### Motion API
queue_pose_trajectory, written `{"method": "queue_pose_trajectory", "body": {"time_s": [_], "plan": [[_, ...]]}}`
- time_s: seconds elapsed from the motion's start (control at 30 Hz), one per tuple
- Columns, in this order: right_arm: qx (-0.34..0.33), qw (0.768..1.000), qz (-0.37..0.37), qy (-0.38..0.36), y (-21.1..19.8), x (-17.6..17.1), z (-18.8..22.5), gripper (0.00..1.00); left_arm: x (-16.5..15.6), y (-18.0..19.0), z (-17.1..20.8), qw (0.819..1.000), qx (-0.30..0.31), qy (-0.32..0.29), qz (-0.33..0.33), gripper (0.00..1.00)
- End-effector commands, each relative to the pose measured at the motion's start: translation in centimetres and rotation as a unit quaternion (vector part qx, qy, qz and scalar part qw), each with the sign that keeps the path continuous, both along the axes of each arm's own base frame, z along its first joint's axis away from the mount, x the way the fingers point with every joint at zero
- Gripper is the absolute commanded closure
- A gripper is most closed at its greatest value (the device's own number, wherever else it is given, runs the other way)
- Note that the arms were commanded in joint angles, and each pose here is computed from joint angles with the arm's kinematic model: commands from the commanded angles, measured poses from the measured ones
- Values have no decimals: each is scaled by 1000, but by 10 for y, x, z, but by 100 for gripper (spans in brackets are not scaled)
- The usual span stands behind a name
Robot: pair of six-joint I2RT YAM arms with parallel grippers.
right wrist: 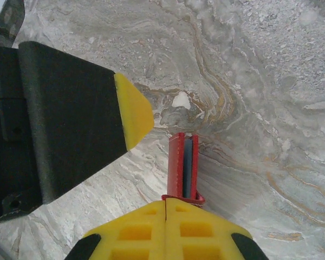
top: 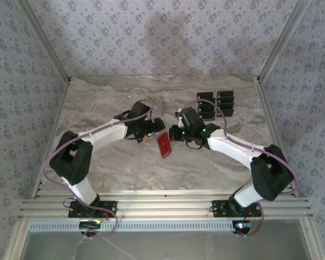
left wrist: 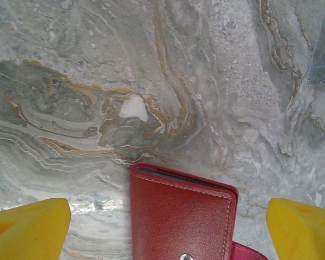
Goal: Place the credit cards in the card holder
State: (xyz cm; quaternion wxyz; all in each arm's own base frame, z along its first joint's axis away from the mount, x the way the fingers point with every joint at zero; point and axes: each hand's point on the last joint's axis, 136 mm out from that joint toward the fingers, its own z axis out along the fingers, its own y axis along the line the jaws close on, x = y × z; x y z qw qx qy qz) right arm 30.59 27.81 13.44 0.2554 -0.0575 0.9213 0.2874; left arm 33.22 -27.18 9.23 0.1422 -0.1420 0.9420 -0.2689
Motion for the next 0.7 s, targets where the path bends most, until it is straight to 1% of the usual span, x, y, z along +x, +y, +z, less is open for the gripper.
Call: {"method": "queue_pose_trajectory", "body": {"time_s": [0.0, 0.23, 0.43, 0.67], "plan": [[2, 1000, -4, -13, 1, 0, 16, 100, -1, -9, -1, 1000, -8, -9, -19, 7], [0, 1000, -3, -14, 3, -2, 18, 100, -5, -14, -10, 1000, -12, -5, -23, 9], [3, 1000, -2, -25, 6, -2, 28, 100, -7, -20, -12, 999, -18, -7, -31, 9], [-1, 1000, -3, -24, 6, -2, 26, 100, -11, -19, -17, 999, -20, -3, -27, 10]]}}
